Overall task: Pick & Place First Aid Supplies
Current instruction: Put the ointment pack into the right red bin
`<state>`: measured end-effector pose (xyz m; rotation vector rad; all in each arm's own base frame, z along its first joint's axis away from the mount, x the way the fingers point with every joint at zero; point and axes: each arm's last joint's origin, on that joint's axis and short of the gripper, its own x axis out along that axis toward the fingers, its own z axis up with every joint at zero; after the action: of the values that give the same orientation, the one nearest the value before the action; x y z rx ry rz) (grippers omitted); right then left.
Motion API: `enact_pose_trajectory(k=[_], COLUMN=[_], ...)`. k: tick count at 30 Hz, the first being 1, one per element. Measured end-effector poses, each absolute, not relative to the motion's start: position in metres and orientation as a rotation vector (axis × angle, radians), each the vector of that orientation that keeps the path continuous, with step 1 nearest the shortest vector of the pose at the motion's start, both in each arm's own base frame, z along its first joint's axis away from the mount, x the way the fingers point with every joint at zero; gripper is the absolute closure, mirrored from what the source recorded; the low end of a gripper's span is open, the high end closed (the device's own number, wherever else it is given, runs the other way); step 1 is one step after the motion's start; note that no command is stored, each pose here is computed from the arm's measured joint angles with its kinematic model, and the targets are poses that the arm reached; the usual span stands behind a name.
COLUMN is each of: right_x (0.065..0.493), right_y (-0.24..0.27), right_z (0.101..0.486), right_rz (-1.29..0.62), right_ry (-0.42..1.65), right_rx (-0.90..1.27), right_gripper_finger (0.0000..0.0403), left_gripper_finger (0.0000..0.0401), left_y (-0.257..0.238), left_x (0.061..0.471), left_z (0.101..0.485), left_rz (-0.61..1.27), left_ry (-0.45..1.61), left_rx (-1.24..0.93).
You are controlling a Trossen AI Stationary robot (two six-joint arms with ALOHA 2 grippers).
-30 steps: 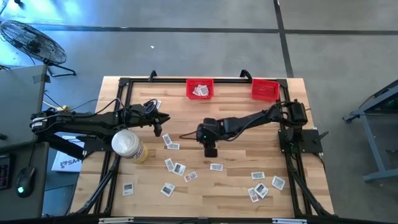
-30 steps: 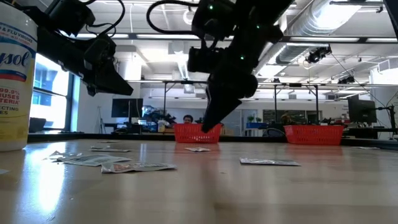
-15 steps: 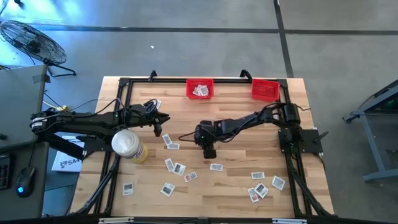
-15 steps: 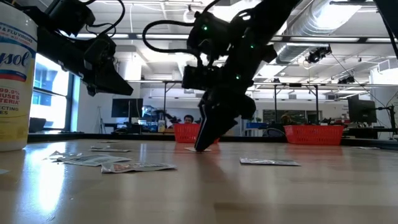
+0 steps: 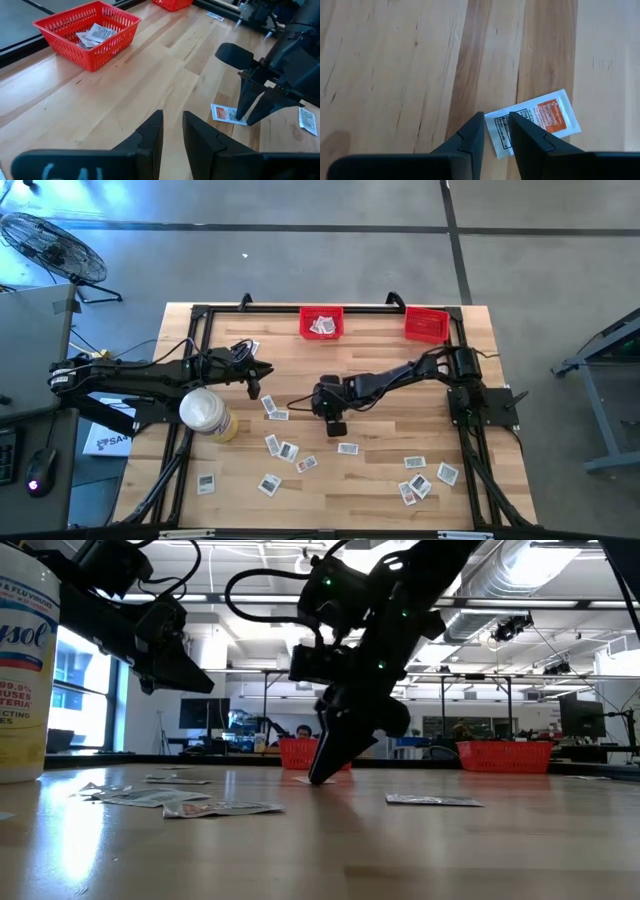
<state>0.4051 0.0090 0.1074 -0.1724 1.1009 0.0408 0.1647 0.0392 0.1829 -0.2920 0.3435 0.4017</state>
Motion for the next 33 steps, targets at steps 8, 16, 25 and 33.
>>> enact_pose_trajectory(k=[8, 16, 25, 33], right_x=[0.405, 0.405, 0.397, 0.381], right_y=[0.008, 0.008, 0.005, 0.004], right_z=[0.104, 0.104, 0.145, 0.182], right_rz=[-0.018, -0.062, -0.139, -0.178], right_ry=[1.111, 1.1, 1.029, 1.017], right_rx=[-0.163, -0.117, -0.049, -0.065], right_gripper_finger=[0.0363, 0.0397, 0.0402, 0.0401], left_gripper_finger=[0.033, 0.033, 0.033, 0.033], left_y=[0.039, 0.039, 0.039, 0.039], left_x=[0.165, 0.165, 0.165, 0.165], left_z=[0.183, 0.183, 0.183, 0.183], left_rz=[0.402, 0.402, 0.401, 0.401], left_ry=[0.344, 0.344, 0.344, 0.344], left_rx=[-0.292, -0.292, -0.292, -0.292])
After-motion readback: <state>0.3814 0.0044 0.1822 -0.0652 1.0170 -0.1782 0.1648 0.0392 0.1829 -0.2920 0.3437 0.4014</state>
